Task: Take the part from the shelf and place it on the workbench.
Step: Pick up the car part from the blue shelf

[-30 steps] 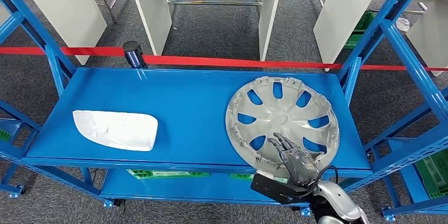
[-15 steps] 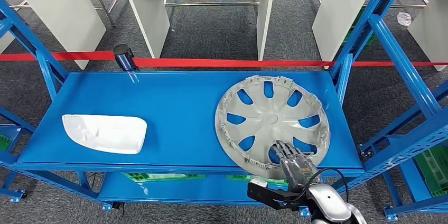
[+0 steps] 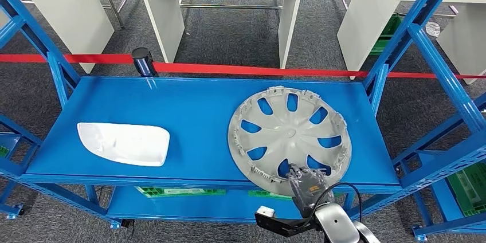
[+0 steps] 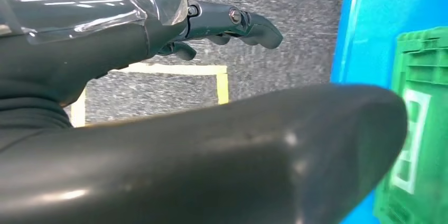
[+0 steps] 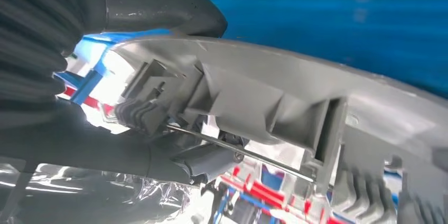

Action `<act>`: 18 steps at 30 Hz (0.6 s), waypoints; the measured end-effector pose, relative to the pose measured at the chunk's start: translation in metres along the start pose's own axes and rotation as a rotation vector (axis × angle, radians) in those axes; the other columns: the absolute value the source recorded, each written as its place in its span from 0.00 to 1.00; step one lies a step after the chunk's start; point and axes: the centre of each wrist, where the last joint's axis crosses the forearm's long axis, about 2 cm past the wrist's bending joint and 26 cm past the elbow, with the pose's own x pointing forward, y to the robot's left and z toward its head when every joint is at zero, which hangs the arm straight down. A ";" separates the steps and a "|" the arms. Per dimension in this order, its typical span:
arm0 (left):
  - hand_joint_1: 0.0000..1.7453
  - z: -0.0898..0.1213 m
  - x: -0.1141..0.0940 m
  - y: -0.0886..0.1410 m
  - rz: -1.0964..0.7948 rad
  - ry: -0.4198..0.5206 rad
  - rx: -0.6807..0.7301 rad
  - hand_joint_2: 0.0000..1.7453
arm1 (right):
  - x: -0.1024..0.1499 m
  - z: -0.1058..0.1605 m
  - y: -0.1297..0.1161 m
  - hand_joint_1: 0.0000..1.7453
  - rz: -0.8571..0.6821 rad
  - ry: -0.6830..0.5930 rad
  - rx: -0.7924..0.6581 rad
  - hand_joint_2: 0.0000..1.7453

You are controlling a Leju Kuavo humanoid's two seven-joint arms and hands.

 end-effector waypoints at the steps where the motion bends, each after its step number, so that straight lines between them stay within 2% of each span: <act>1: 0.00 0.000 0.000 -0.001 0.003 -0.005 -0.001 0.00 | 0.000 -0.001 0.000 1.00 0.001 -0.003 -0.009 1.00; 15: 0.00 0.000 -0.001 -0.002 0.007 -0.018 -0.002 0.00 | 0.006 -0.005 0.003 1.00 -0.012 -0.017 -0.017 1.00; 18: 0.00 0.001 0.000 -0.001 0.018 -0.075 -0.005 0.00 | 0.008 -0.008 0.002 1.00 -0.048 -0.012 -0.061 1.00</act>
